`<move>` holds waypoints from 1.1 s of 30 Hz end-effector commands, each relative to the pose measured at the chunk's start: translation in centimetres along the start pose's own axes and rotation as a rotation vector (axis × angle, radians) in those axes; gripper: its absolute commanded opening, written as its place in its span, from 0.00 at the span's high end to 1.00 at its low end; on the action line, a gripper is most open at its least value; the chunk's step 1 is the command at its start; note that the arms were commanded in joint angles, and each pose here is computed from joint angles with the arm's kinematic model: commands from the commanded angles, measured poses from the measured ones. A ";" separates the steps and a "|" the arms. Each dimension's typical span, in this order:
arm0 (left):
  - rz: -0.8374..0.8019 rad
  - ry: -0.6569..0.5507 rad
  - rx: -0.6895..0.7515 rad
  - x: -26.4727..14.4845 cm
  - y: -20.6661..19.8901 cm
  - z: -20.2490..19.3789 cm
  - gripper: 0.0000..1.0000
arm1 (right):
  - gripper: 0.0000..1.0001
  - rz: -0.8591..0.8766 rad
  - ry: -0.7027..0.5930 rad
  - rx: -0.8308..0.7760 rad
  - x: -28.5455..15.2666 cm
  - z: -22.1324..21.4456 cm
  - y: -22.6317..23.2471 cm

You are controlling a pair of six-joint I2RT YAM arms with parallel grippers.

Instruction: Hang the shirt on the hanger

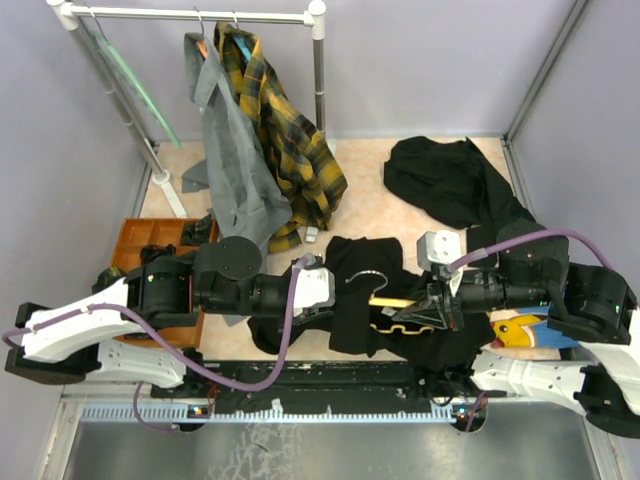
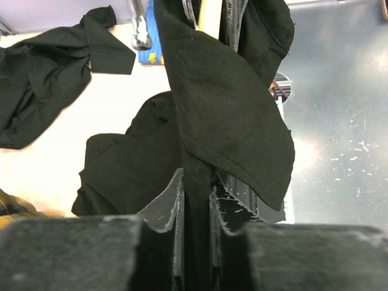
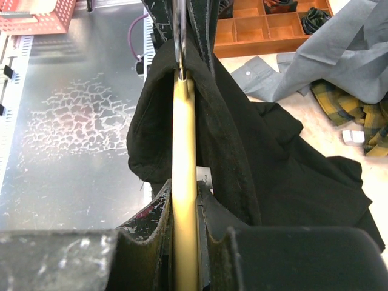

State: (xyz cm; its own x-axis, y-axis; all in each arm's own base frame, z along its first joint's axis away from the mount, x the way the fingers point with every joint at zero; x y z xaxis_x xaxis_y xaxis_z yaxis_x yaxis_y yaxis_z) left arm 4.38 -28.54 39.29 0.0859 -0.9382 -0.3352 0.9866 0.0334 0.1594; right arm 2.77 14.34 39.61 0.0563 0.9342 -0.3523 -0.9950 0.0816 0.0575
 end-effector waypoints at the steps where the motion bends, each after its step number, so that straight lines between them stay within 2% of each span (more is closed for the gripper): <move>1: 0.092 -0.061 -0.010 -0.8 1.1 0.6 1.00 | 0.91 -0.005 -0.100 -0.052 -0.5 1.9 0.1; 2: 0.122 -0.064 -0.012 -1.0 1.4 0.4 1.00 | 0.88 -0.015 -0.099 -0.052 -0.6 1.9 0.0; 4: 0.175 -0.071 -0.016 -1.6 2.0 0.1 1.00 | 0.74 -0.052 -0.107 -0.053 -1.0 1.9 -0.3; 10: 0.276 -0.109 -0.037 -3.2 2.9 -0.6 1.00 | 0.55 -0.164 -0.199 -0.051 -2.8 2.6 -0.8; 12: 0.303 -0.092 -0.052 -3.3 3.1 -1.0 1.00 | 0.54 -0.219 -0.238 -0.035 -3.5 2.8 -1.1; 14: 0.337 -0.073 -0.075 -3.2 3.4 -1.5 1.00 | 0.53 -0.361 -0.255 0.007 -4.3 2.6 -2.6; 21: 0.351 -0.061 -0.115 -2.0 3.5 -1.8 1.00 | 0.43 -0.801 -0.221 0.141 -6.8 -0.7 -6.9; 28: 0.479 0.024 -0.166 -0.5 4.8 -2.8 1.00 | 0.43 -0.973 -0.207 0.272 -7.5 -1.9 -8.2; 33: 0.510 0.025 -0.197 -0.2 5.1 -2.7 1.00 | 0.45 -0.972 -0.191 0.352 -6.5 -2.0 -8.3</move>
State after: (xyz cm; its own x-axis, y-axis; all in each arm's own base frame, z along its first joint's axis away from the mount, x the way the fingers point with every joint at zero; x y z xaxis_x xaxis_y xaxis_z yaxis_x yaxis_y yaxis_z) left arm 9.11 -27.47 34.39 0.4965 -0.7746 -0.3918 0.8676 0.4574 0.1952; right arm 9.72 6.25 39.61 0.8325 0.5110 -0.2139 -0.5129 0.8569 0.0508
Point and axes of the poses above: each gripper's point midway between its finger pads, its own x axis out along the fingers, its own y axis along the line the jaws close on, z = x × y, the point moved 5 cm from there along -x, back along the fingers, and after that the axes turned 1 degree about x, right-handed, at the moved point
